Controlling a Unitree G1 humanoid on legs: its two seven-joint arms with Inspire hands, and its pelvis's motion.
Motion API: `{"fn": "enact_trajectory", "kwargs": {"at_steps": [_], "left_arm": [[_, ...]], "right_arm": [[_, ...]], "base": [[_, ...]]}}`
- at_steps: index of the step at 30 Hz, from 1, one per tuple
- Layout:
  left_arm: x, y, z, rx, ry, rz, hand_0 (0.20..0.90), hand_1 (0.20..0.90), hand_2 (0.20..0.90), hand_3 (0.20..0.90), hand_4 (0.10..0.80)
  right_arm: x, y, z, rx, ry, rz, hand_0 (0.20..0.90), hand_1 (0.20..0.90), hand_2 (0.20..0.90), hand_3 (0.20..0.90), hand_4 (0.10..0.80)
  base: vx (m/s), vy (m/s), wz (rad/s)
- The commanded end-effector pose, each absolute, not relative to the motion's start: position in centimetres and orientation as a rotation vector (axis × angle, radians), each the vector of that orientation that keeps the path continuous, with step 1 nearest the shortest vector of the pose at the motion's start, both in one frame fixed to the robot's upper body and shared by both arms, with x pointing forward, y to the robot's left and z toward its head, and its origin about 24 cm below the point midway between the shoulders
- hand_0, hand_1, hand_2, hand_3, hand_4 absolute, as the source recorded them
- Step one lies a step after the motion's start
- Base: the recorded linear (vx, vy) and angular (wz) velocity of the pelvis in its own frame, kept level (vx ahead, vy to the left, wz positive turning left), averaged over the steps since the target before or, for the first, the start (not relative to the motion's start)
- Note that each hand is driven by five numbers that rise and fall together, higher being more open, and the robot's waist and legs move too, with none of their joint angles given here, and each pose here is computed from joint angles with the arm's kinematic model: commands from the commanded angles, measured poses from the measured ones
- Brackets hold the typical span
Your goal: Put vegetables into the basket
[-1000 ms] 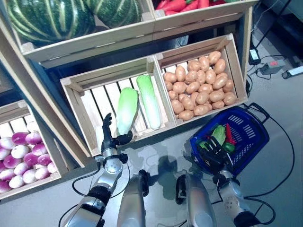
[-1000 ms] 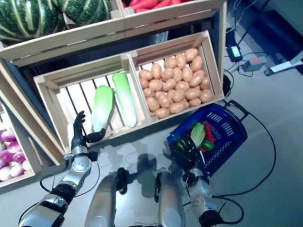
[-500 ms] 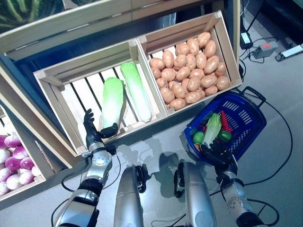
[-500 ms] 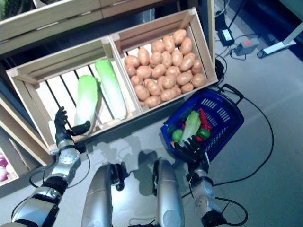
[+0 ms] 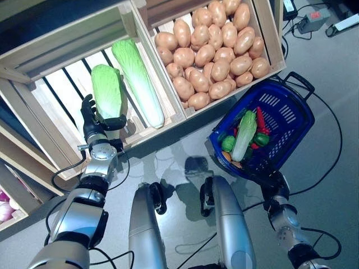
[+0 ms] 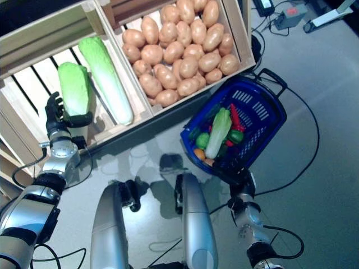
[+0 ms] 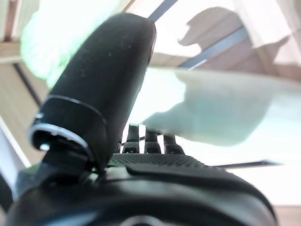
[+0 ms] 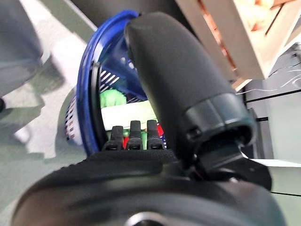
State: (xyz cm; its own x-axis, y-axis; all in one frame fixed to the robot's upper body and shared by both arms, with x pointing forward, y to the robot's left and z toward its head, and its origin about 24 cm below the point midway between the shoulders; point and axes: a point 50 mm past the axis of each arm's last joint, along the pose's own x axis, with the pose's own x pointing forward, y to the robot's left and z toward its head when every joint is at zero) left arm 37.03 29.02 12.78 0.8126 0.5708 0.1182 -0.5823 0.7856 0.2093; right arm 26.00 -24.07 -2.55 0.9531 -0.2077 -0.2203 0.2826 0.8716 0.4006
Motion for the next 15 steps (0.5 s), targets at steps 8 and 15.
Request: {"fn": "enact_trajectory", "kwargs": {"at_steps": [8, 15], "left_arm": [[37.1, 33.2, 19.0, 0.297, -0.122, 0.696, 0.900, 0.900, 0.900, 0.900, 0.800], [36.9, 33.8, 17.8, 0.270, -0.027, 0.709, 0.434, 0.434, 0.434, 0.434, 0.489]], "right_arm": [[27.2, -25.7, 0.9, 0.468, -0.013, -0.254, 0.900, 0.900, 0.900, 0.900, 0.800], [27.1, -25.5, 0.7, 0.507, -0.019, -0.275, 0.900, 0.900, 0.900, 0.900, 0.800]], "base": [[0.009, -0.009, 0.03], [-0.003, -0.020, 0.02]]}}
